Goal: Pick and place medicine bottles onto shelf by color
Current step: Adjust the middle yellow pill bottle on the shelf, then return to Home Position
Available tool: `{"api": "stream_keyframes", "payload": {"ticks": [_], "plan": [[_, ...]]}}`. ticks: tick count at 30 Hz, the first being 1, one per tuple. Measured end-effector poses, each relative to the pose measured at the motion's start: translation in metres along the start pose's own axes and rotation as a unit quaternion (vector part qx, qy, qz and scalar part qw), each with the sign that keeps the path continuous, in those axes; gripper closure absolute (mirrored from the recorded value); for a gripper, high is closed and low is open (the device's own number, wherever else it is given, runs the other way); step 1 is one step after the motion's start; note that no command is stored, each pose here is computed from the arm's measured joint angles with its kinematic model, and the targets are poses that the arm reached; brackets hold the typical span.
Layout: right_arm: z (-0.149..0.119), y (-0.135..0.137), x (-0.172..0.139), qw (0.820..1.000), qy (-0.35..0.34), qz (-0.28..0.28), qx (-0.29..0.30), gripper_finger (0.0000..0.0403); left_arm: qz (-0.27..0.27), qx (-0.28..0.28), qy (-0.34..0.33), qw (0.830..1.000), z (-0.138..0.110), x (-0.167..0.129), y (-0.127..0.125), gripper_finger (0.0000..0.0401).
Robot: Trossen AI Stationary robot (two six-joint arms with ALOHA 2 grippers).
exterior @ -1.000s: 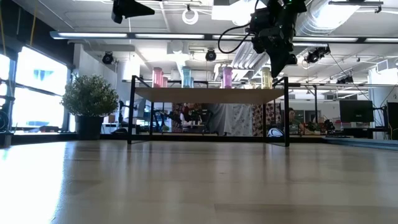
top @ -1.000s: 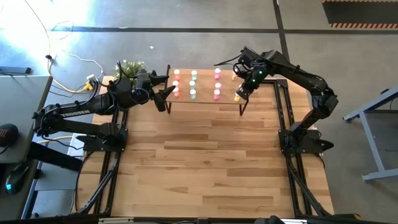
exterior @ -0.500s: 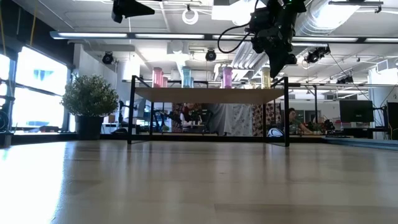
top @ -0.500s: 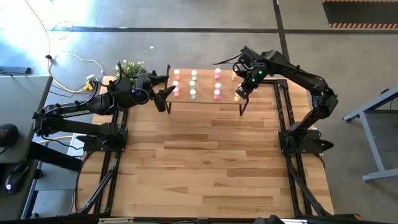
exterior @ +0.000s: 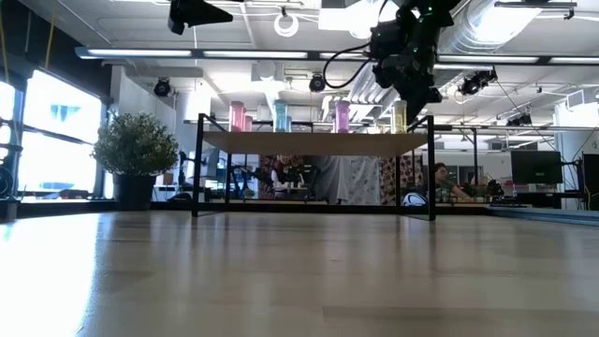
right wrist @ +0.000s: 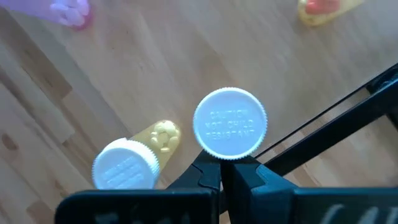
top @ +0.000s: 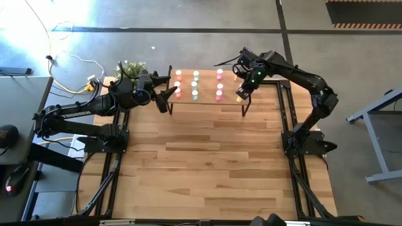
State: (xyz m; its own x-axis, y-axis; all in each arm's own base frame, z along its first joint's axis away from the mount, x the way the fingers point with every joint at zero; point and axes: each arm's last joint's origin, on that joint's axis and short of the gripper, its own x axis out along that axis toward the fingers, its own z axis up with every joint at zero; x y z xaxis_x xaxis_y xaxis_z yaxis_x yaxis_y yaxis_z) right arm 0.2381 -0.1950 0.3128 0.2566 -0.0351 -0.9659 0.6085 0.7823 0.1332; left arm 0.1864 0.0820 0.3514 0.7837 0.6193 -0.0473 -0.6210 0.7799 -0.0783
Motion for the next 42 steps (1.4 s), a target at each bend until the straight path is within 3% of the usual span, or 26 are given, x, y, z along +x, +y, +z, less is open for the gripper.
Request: {"api": "stream_keyframes", "payload": {"ticks": [27,36,42], "plan": [[0.005,-0.001,-0.002,0.999,-0.031,-0.017,-0.025,0.0403,0.0,0.009,0.0,1.0,0.0,0.0,0.0,0.0135],[-0.012,0.006,-0.037,0.996,-0.09,-0.016,-0.009,0.0403,-0.004,0.008,-0.004,1.0,0.002,-0.005,0.001,0.0135],[-0.024,0.024,-0.066,0.985,-0.169,-0.017,-0.005,0.0403,-0.043,0.025,0.027,0.998,0.001,-0.025,0.002,0.0135]]}}
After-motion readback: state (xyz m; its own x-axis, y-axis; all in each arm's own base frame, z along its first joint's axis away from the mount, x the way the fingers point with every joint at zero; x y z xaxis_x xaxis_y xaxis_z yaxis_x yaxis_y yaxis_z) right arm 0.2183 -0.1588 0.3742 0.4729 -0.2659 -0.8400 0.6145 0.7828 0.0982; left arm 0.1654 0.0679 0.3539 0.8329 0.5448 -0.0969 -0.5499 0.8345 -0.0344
